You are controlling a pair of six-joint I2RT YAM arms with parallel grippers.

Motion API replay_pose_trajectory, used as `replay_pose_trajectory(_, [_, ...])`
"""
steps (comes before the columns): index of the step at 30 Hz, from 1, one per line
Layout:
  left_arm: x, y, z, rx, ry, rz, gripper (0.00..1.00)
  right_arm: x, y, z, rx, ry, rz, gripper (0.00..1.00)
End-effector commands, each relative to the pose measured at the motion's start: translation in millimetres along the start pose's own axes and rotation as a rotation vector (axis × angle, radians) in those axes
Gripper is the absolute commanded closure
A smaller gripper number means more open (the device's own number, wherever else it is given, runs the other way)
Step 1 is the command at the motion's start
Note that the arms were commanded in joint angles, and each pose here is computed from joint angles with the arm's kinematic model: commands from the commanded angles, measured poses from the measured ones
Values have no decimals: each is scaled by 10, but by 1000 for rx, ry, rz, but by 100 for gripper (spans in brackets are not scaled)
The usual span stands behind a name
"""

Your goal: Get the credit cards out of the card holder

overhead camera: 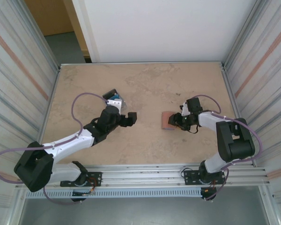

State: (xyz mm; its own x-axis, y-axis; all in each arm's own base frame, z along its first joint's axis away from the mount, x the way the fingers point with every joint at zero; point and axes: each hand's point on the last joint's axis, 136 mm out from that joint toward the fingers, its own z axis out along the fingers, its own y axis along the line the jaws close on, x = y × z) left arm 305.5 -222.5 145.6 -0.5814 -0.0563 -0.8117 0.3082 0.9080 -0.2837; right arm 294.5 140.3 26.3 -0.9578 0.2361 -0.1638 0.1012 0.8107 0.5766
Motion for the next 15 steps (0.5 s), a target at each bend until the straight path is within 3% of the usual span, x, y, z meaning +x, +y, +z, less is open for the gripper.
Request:
replay_pose_trajectory(1, [-99,-30,7,-16,-15,-3,1,149,-84,117,10,51,37,56])
replay_pose_trajectory(15, [-217,103,-74,-102,-44,-102,1,82,229,78,-82,40,-15,100])
